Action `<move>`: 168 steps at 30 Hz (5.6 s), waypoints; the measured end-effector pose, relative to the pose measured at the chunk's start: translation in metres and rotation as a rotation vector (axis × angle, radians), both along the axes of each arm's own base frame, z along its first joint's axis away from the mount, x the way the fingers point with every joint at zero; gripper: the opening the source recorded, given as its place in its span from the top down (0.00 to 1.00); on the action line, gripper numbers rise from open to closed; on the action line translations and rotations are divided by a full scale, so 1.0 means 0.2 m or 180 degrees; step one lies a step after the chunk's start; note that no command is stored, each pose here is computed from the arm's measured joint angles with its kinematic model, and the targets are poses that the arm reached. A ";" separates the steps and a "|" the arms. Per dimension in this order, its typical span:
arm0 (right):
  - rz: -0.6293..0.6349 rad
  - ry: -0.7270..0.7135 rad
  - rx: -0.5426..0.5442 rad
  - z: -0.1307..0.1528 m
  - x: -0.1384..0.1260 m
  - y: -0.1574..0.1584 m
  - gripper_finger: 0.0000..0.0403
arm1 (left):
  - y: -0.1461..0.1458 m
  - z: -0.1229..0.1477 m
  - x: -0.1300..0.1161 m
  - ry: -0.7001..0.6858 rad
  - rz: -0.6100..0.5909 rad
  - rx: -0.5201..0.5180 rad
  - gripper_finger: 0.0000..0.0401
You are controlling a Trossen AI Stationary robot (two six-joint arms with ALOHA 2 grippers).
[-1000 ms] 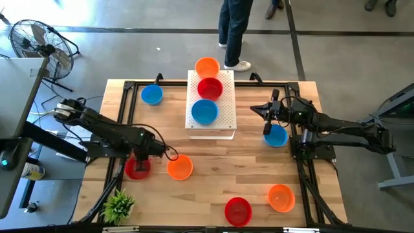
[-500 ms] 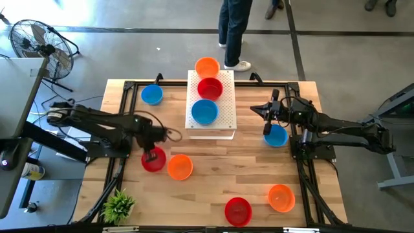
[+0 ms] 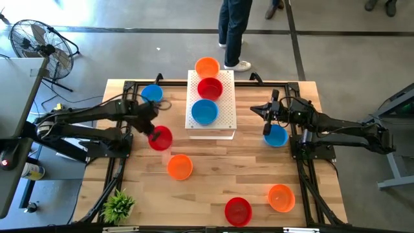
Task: Pick & Place Mini bowls
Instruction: Stack the red bowl on top of the other red bowls on the shelf
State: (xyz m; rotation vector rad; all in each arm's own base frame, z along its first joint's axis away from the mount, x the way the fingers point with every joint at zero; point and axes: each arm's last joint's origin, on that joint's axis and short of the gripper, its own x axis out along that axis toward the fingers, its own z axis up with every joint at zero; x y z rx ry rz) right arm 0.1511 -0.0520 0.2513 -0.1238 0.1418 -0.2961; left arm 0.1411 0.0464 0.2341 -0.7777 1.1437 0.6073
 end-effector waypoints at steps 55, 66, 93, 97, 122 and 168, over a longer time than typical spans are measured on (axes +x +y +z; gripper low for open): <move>-0.0111 -0.0001 0.0054 0.00 0.00 0.00 1.00 | 0.04 -0.03 0.29 0.0182 -0.2041 0.0947 0.62; -0.0091 0.0010 0.0052 0.00 0.00 0.00 1.00 | 0.06 -0.19 0.36 0.0573 -0.2218 0.0927 0.46; -0.0093 0.0004 0.0031 0.00 0.00 0.00 1.00 | 0.07 -0.22 0.37 0.0680 -0.2144 0.1077 0.94; -0.0094 0.0004 0.0030 0.00 0.00 0.00 1.00 | 0.07 -0.21 0.38 0.0695 -0.2186 0.1052 0.99; 0.0835 0.0403 0.0387 -0.11 0.17 0.04 1.00 | 0.07 -0.21 0.37 0.0700 -0.2186 0.1028 1.00; 0.0725 0.0370 0.0182 -0.05 0.47 -0.03 1.00 | 0.07 -0.21 0.37 0.0706 -0.2230 0.0946 1.00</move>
